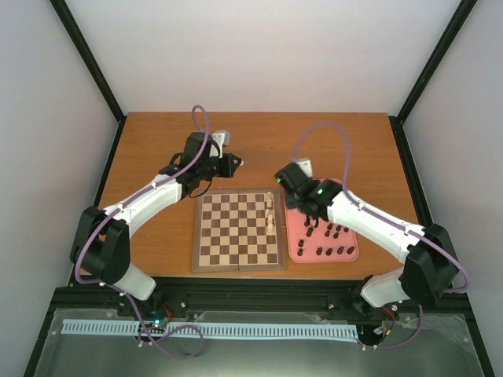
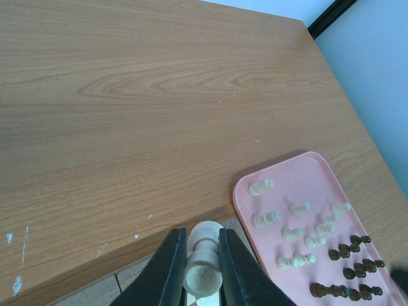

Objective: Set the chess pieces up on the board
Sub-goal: Pick up the chess piece from the storage box.

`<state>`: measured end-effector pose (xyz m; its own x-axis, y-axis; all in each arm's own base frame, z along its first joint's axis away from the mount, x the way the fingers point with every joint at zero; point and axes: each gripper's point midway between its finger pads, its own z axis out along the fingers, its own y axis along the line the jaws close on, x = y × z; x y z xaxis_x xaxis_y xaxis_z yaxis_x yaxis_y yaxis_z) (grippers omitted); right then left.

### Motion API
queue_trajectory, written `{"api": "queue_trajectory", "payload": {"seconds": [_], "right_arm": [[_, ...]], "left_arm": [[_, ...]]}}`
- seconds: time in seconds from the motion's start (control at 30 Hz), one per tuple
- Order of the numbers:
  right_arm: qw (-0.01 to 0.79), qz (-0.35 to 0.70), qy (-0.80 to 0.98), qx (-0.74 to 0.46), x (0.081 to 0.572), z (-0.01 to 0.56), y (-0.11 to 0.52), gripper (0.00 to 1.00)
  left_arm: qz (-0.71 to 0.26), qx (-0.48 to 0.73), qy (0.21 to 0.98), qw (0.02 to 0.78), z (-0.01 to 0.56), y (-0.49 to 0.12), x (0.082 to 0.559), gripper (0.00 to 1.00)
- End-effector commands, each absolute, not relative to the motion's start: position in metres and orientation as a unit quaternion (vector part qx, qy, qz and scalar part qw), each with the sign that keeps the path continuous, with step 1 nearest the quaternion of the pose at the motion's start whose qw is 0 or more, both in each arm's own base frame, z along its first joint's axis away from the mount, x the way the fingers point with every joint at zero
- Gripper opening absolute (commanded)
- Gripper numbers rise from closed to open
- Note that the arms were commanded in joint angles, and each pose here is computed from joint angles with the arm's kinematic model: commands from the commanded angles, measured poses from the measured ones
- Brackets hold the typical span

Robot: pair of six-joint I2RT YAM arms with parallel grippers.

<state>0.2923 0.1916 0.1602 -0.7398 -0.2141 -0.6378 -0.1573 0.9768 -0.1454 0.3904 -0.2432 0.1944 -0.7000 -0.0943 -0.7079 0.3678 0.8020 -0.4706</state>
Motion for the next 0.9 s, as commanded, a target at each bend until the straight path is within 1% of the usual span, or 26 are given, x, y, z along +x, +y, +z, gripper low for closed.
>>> {"api": "queue_trajectory", "payload": {"seconds": [0.0,0.17,0.3,0.4,0.57,0.77,0.87], "right_arm": [[0.374,-0.06,0.924,-0.047,0.349,0.169,0.157,0.6],[0.366,-0.038,0.929,-0.034,0.395,0.149,0.154,0.52],[0.347,-0.013,0.936,-0.053,0.413,0.134,0.172,0.45],[0.328,0.013,0.942,-0.069,0.414,0.121,0.185,0.44],[0.305,0.001,0.95,-0.071,0.413,0.098,0.184,0.44],[0.28,0.008,0.957,-0.073,0.406,0.074,0.186,0.39],[0.27,0.019,0.96,-0.074,0.403,0.067,0.19,0.35]], "left_arm": [[-0.316,0.089,0.855,0.401,0.216,-0.248,0.393,0.01],[-0.316,0.089,0.854,0.403,0.218,-0.247,0.392,0.01],[-0.31,0.088,0.857,0.402,0.215,-0.246,0.394,0.01],[-0.305,0.086,0.859,0.402,0.214,-0.244,0.395,0.01],[-0.301,0.085,0.862,0.399,0.209,-0.245,0.397,0.01],[-0.304,0.085,0.865,0.39,0.202,-0.248,0.399,0.01],[-0.303,0.085,0.866,0.389,0.201,-0.248,0.4,0.01]]}}
